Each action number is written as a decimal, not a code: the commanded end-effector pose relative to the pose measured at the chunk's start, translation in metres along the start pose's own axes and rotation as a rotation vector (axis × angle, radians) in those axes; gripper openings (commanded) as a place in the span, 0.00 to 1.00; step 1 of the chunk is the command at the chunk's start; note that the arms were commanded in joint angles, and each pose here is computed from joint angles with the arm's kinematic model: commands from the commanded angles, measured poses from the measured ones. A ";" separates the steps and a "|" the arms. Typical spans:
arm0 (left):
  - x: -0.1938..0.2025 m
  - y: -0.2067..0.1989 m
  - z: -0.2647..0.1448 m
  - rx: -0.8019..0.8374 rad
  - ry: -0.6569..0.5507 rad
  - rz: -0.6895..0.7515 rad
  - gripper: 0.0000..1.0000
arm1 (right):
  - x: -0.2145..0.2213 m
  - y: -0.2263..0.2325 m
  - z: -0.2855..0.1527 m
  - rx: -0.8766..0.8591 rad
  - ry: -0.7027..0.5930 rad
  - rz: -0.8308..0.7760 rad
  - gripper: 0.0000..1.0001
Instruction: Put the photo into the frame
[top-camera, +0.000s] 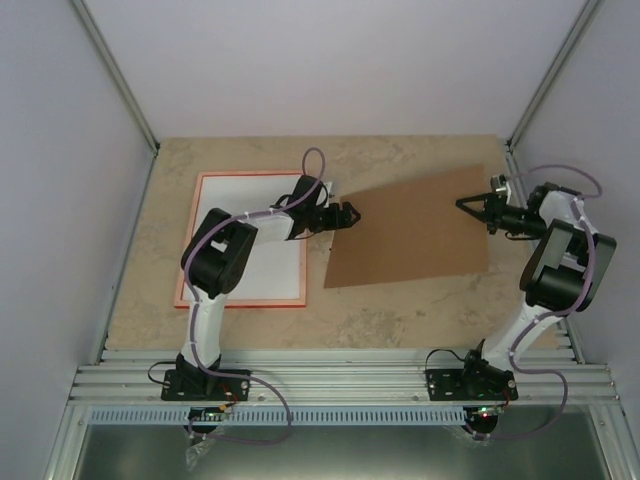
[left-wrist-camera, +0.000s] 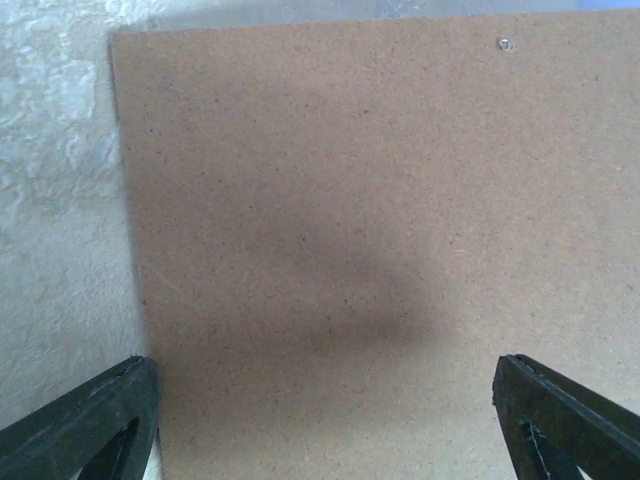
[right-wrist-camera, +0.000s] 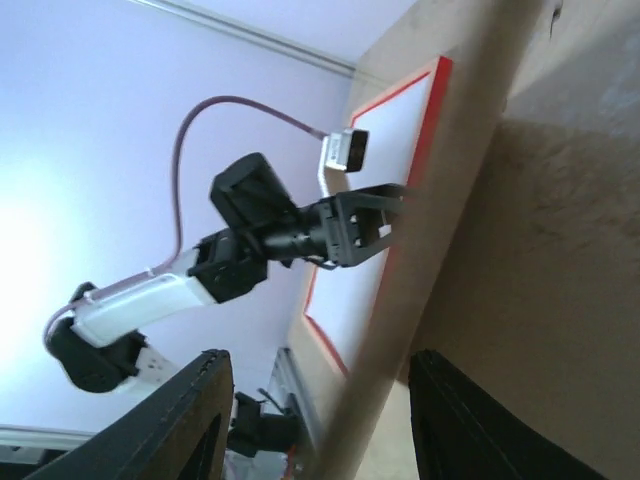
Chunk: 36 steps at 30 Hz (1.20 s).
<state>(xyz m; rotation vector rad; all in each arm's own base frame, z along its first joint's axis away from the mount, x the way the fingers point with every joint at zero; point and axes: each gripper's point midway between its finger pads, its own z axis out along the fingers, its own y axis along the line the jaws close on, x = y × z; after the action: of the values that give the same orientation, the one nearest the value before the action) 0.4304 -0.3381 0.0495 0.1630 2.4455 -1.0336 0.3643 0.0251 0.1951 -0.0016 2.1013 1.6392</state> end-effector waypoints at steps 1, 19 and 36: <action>0.071 -0.018 0.020 0.143 0.237 -0.044 0.92 | 0.013 0.015 0.012 -0.098 -0.024 0.135 0.51; -0.009 -0.070 -0.024 0.150 0.035 0.136 0.96 | -0.011 -0.024 -0.036 0.453 0.034 -0.113 0.10; -0.140 -0.099 -0.142 0.107 -0.248 0.242 0.99 | -0.104 0.135 -0.054 0.456 -0.218 -0.815 0.01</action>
<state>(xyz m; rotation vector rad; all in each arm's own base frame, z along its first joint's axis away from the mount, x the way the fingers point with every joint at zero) 0.4655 -0.3244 0.2418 0.3580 2.0990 -1.0614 0.3965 -0.0247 0.3054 -0.2716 2.0892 0.8144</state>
